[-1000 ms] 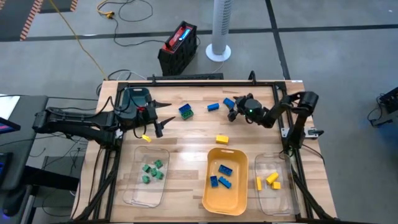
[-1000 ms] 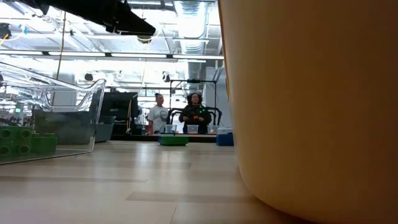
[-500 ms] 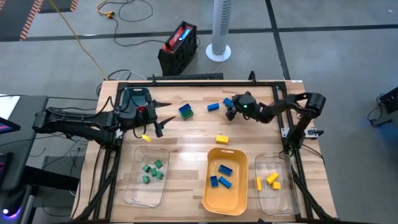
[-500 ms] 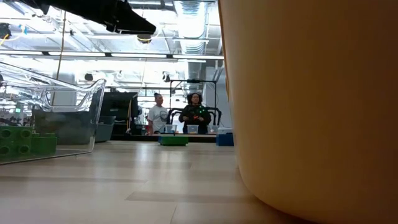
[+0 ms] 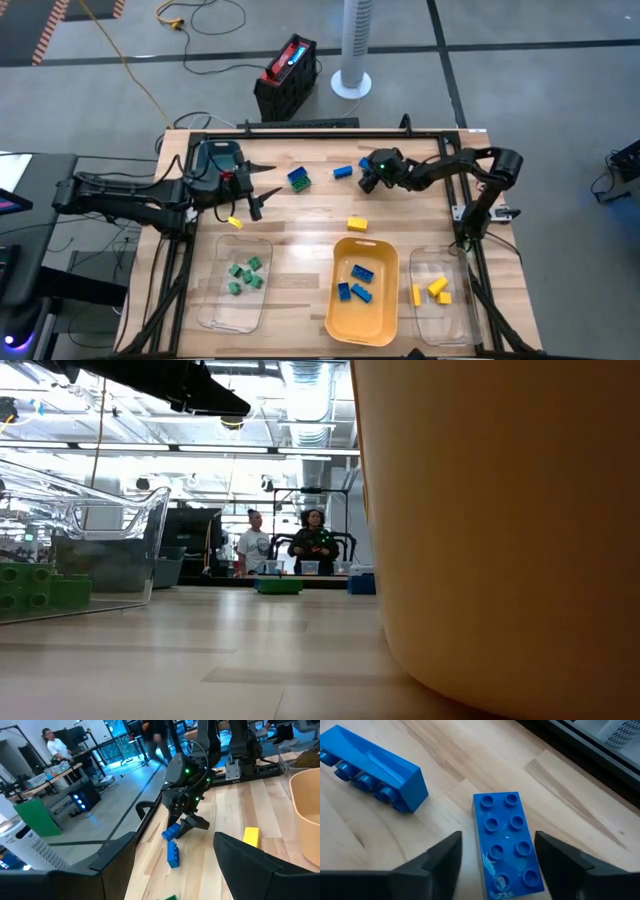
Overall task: Sort blocks
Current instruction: Put the blue game piece into the yellow bin
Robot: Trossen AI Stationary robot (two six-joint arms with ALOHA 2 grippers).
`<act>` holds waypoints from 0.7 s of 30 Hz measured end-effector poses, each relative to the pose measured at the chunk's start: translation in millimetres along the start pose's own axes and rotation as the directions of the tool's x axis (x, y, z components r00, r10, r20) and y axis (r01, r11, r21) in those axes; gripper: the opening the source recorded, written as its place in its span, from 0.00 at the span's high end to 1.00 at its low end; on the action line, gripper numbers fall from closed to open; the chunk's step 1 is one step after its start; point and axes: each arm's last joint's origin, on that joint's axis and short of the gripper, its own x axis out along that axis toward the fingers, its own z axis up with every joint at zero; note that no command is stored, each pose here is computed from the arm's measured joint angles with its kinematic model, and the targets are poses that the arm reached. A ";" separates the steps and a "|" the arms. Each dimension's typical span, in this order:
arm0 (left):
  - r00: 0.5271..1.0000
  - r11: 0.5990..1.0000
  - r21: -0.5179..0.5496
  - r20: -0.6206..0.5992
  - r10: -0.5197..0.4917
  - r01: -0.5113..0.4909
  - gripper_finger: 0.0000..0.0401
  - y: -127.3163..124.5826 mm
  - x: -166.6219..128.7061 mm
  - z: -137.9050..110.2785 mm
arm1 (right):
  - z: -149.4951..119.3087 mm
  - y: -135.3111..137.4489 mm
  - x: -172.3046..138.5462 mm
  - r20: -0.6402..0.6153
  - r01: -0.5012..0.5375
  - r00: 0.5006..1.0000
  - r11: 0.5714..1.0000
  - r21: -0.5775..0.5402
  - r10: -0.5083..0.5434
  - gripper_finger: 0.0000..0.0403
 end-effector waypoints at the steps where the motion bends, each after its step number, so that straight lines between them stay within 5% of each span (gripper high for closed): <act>1: 1.000 1.000 0.002 0.000 0.000 0.000 0.34 0.0 0.0 0.0 | 0.0 0.0 0.0 0.000 0.000 1.000 1.000 -0.001 0.000 0.38; 7: 1.000 1.000 0.002 0.000 0.000 0.000 0.34 0.0 0.0 0.0 | -0.3 0.1 -0.3 -0.005 -0.001 1.000 1.000 -0.027 0.000 0.70; 14: 1.000 1.000 0.002 -0.004 -0.001 0.001 0.34 -0.1 0.0 -0.4 | 1.2 -1.2 -7.9 -0.030 -0.007 1.000 0.999 -0.041 0.006 0.71; 21: 1.000 1.000 0.004 -0.013 -0.002 0.002 0.34 -0.3 0.0 -1.2 | 22.3 -3.6 -48.1 0.024 -0.031 0.999 0.999 -0.031 0.032 0.71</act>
